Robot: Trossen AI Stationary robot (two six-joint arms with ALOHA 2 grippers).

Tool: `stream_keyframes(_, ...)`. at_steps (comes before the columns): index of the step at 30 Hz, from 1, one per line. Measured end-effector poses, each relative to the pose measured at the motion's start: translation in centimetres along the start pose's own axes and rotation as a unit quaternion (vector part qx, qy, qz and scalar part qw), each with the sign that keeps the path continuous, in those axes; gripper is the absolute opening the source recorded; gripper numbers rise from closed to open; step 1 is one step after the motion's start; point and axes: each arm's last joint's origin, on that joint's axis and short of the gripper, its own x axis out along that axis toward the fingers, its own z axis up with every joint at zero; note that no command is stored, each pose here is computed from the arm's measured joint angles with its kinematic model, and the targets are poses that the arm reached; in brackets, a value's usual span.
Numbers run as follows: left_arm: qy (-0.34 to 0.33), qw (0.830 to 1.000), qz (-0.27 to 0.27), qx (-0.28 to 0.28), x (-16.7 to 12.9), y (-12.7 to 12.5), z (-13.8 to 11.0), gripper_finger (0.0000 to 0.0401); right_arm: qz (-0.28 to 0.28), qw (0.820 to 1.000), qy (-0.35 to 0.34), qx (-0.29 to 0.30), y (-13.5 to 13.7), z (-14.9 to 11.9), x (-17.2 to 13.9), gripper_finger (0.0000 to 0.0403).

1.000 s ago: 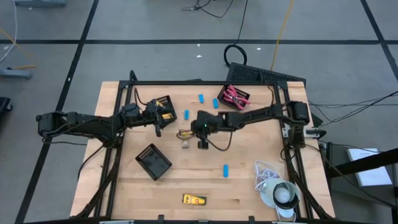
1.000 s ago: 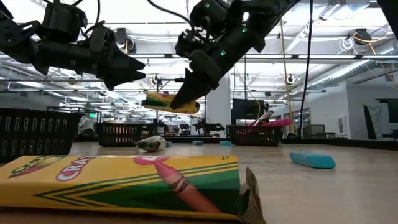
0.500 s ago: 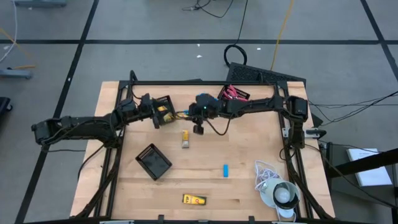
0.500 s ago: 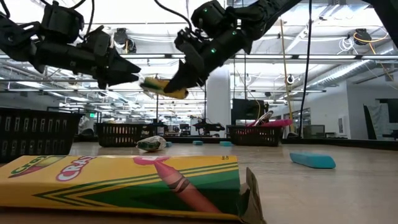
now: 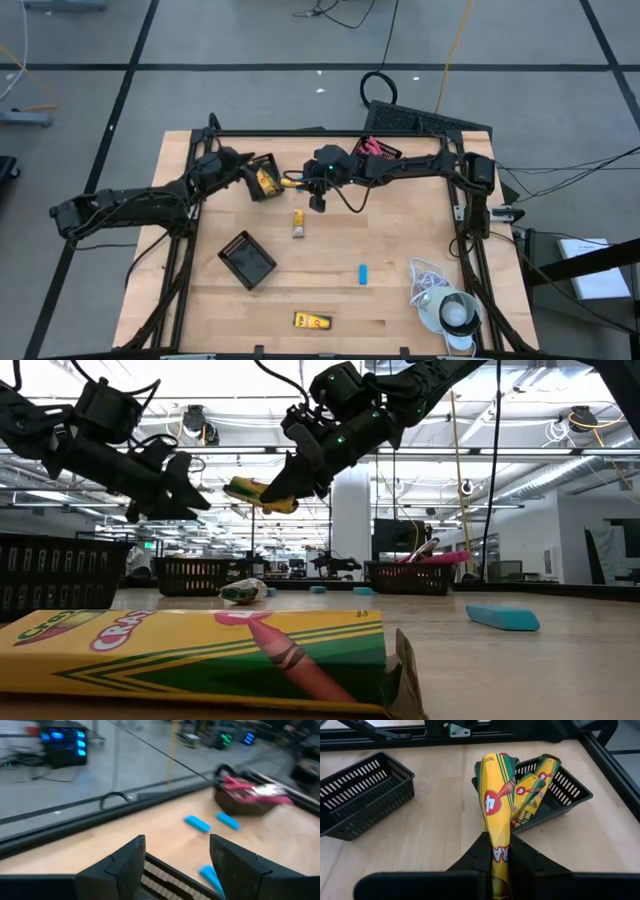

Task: Pick & Place School Supplies
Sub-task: Put the yellow crayon box into the middle black bin

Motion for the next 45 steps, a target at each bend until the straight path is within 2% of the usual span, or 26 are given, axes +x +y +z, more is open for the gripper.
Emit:
stream_keyframes(4, -0.018, 0.998, 0.060, -0.014, 0.0, 0.4, 0.1, 0.0224, 0.002, 1.000, 0.001, -0.005, 0.2, 0.0, 0.0, 0.0023)
stream_keyframes(7, -0.019, 0.996, 0.081, -0.023, 0.0, 0.5, 0.0, 0.0198, 0.006, 1.000, 0.001, -0.011, 0.6, 0.0, 0.1, 0.0023)
stream_keyframes(10, -0.019, 0.995, 0.097, -0.029, -0.1, 0.6, -0.1, 0.0135, 0.009, 1.000, 0.002, -0.014, 0.9, 0.0, 0.1, 0.0023)
stream_keyframes(13, -0.020, 0.993, 0.108, -0.034, -0.1, 0.7, -0.1, 0.0044, 0.010, 1.000, 0.005, -0.014, 0.9, 0.0, 0.1, 0.0023)
stream_keyframes(15, -0.019, 0.992, 0.118, -0.034, -0.1, 0.8, -0.2, 0.0014, 0.011, 1.000, 0.010, -0.014, 1.0, -0.1, 0.1, 0.0023)
stream_keyframes(21, 0.018, 0.982, 0.186, -0.036, -0.2, 1.9, -1.0, 0.0004, 0.019, 0.999, 0.018, -0.020, 1.8, -0.2, 0.2, 0.0023)
stream_keyframes(25, 0.046, 0.976, 0.208, -0.043, -0.2, 2.6, -1.6, 0.0003, 0.023, 0.999, 0.024, -0.025, 2.0, -0.4, 0.2, 0.0023)
stream_keyframes(33, 0.123, 0.971, 0.199, -0.049, 0.7, 3.1, -3.4, 0.0001, 0.033, 0.998, 0.039, -0.036, 2.7, -0.6, 0.3, 0.0023)
stream_keyframes(37, 0.171, 0.968, 0.178, -0.051, 1.3, 3.0, -4.7, 0.0001, 0.037, 0.998, 0.043, -0.040, 3.0, -0.7, 0.3, 0.0023)
stream_keyframes(45, 0.169, 0.975, 0.132, -0.057, 2.1, 1.7, -5.3, 0.0001, 0.039, 0.997, 0.048, -0.042, 3.2, -0.8, 0.3, 0.0023)
